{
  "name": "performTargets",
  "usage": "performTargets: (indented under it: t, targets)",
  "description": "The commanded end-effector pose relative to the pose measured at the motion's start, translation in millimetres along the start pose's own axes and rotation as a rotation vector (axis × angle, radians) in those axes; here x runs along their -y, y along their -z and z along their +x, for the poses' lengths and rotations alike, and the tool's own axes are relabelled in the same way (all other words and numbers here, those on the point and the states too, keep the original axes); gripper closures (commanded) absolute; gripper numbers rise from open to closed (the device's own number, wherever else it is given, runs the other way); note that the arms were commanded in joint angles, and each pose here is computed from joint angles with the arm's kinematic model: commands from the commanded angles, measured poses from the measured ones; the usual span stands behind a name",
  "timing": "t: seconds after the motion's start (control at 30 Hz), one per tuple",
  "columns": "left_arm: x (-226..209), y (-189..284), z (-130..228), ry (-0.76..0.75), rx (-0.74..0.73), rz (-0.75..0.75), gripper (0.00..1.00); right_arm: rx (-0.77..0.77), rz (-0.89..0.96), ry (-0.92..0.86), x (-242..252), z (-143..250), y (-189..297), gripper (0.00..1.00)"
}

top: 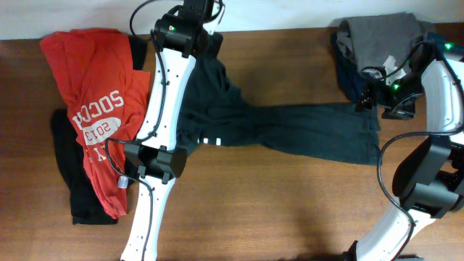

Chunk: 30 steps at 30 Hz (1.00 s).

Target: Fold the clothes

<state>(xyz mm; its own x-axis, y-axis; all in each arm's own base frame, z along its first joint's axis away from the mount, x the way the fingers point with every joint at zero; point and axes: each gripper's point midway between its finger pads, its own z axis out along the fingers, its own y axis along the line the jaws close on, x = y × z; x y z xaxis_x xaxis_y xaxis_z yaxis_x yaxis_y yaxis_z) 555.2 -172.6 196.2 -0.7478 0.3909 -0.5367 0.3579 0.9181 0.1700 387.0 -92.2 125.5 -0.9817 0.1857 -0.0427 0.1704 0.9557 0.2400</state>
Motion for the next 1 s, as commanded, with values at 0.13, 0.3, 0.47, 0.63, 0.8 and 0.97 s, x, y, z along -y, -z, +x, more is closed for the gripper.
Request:
performTargets:
  t: [0.13, 0.3, 0.47, 0.63, 0.8, 0.97]
  targets:
    - [9, 41, 42, 0.031, -0.163, 0.064, 0.99, 0.022, -0.009, 0.012, -5, -5, 4, 0.19]
    - [19, 47, 39, 0.042, -0.153, 0.099, 0.99, 0.014, -0.010, 0.011, -6, -4, 4, 0.19]
    - [27, 65, 45, 0.037, -0.178, 0.130, 0.99, 0.014, -0.010, 0.011, -6, -4, 4, 0.19]
    - [31, 65, 95, 0.020, -0.382, 0.143, 0.99, 0.014, -0.010, 0.011, -6, -4, 4, 0.19]
    - [38, 33, 153, -0.004, -0.611, 0.141, 0.99, 0.014, -0.010, 0.011, -6, -4, 4, 0.19]
    - [42, -6, 180, -0.019, -0.657, 0.117, 0.99, 0.012, -0.011, 0.010, -6, -3, 4, 0.19]
